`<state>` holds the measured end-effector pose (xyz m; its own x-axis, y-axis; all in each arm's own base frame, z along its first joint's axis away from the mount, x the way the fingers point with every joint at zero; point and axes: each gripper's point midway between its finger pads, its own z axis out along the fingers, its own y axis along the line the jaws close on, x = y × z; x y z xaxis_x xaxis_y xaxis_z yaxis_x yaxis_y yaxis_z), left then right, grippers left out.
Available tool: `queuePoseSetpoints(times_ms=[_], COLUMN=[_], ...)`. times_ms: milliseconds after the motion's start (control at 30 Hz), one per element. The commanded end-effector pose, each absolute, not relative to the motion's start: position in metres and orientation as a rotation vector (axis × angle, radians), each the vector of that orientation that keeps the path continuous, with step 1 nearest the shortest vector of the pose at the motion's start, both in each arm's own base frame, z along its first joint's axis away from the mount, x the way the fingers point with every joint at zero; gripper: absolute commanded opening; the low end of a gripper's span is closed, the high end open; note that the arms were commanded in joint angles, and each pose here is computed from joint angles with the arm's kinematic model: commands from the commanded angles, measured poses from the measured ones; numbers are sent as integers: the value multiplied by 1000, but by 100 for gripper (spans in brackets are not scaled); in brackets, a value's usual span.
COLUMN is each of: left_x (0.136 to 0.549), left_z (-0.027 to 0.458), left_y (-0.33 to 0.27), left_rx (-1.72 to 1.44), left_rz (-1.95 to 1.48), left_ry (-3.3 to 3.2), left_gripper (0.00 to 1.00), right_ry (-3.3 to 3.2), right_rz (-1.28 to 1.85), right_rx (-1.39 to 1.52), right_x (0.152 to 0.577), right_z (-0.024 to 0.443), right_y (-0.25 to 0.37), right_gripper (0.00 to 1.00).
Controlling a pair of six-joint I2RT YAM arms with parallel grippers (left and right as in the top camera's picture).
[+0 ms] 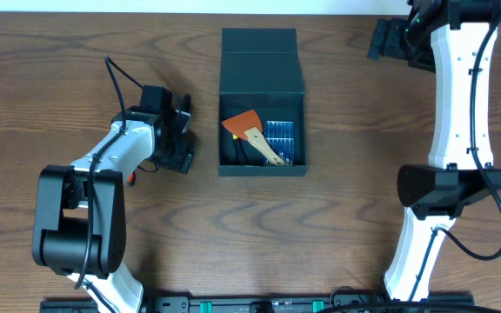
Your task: Pack container
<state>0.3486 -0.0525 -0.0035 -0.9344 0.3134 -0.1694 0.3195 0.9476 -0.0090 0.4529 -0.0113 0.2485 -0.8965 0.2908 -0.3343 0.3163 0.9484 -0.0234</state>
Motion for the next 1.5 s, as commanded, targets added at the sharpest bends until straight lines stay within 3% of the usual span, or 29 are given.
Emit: queuePoseSetpoints(times_ms=[0, 1467], left_x=[343, 352], left_z=[-11, -10], left_y=[-50, -52], left_rx=[470, 507], left_rz=[-40, -45], left_ry=[2969, 2926], left_gripper=[82, 81], right_ry=[2749, 2749], right_rz=[-119, -119], right_rx=[465, 465], right_x=[453, 453], right_z=[254, 254], right_y=[-15, -15], right_gripper=[99, 99])
